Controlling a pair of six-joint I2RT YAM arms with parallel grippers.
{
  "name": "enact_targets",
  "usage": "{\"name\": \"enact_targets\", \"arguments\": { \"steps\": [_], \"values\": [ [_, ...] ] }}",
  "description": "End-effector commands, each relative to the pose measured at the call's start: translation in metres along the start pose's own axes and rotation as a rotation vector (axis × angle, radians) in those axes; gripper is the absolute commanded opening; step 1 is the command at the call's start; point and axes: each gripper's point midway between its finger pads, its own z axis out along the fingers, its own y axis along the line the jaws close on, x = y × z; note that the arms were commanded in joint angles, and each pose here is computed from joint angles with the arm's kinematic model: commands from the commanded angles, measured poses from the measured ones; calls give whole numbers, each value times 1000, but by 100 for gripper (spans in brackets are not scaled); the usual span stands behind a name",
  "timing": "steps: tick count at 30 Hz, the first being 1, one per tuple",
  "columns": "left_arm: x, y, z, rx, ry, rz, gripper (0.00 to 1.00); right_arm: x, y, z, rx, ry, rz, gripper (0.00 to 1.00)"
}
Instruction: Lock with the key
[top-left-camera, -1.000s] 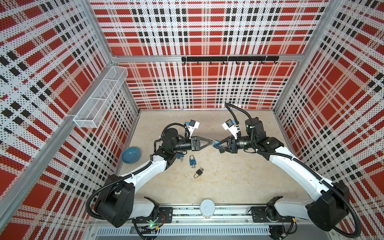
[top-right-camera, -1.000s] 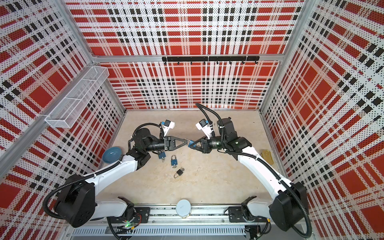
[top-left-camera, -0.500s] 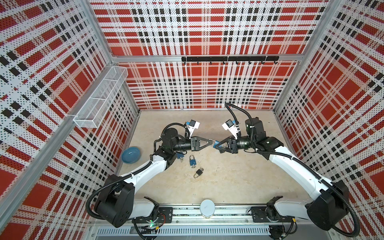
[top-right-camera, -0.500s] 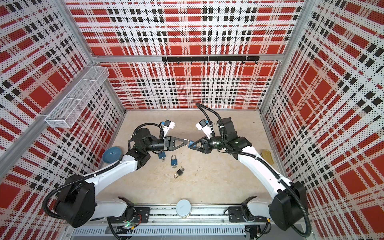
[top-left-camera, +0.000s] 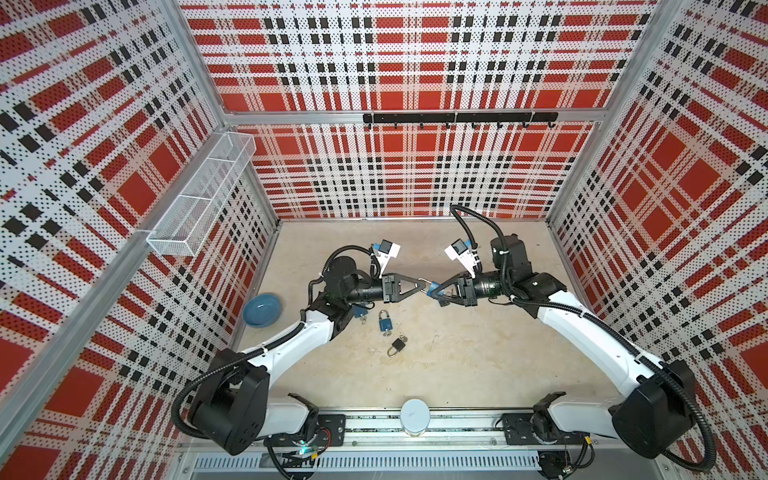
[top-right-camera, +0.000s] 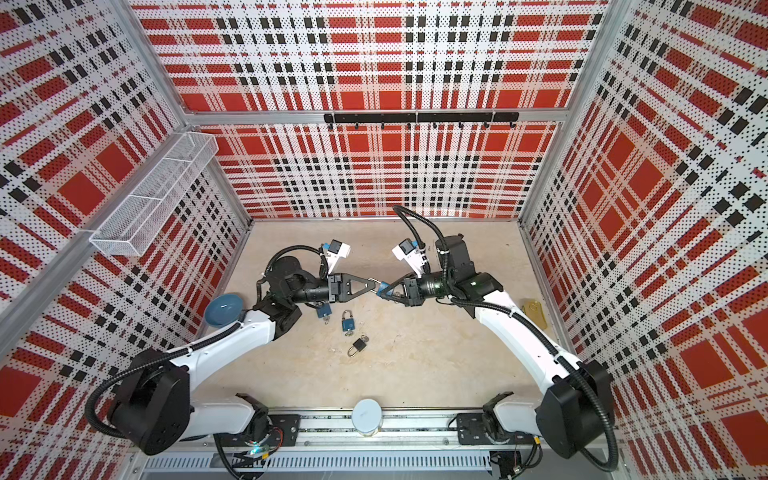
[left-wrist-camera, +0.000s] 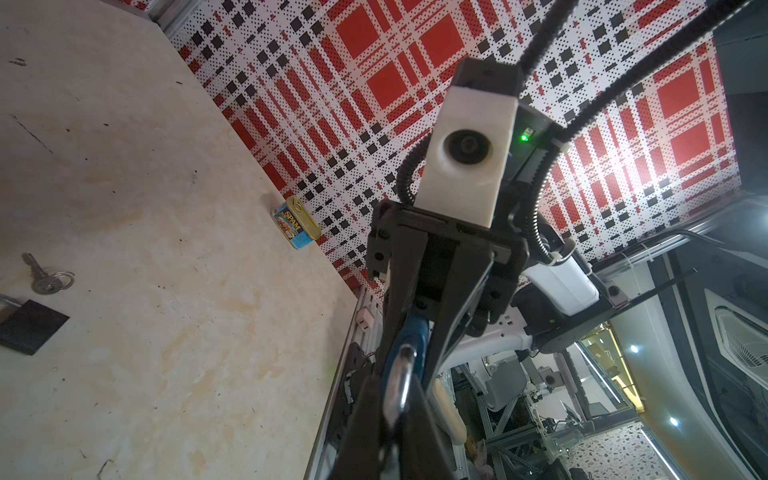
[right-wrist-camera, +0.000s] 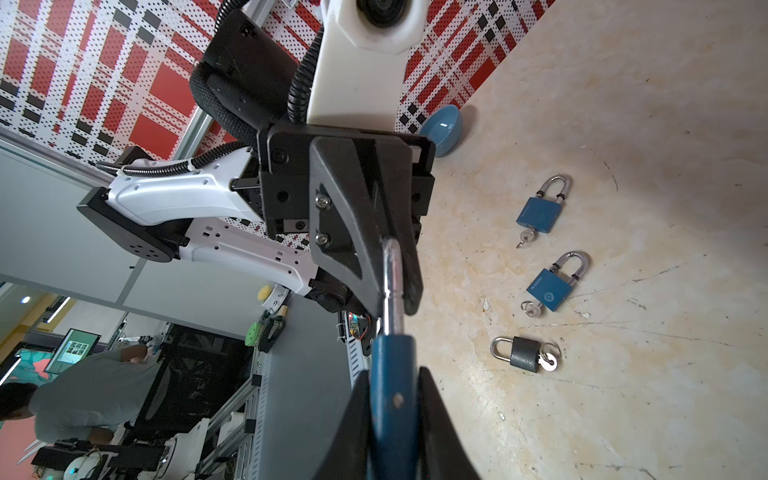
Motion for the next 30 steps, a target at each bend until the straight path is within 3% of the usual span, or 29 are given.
{"name": "enact_targets", "arguments": {
  "steps": [1,30],
  "values": [
    [2,11,6,-42,-10,-2,0,-8,27,2,-119,-11,-95,0],
    [33,-1,37,-47,35,18,0,-23,26,7,-132,-54,-103,0]
  ]
}}
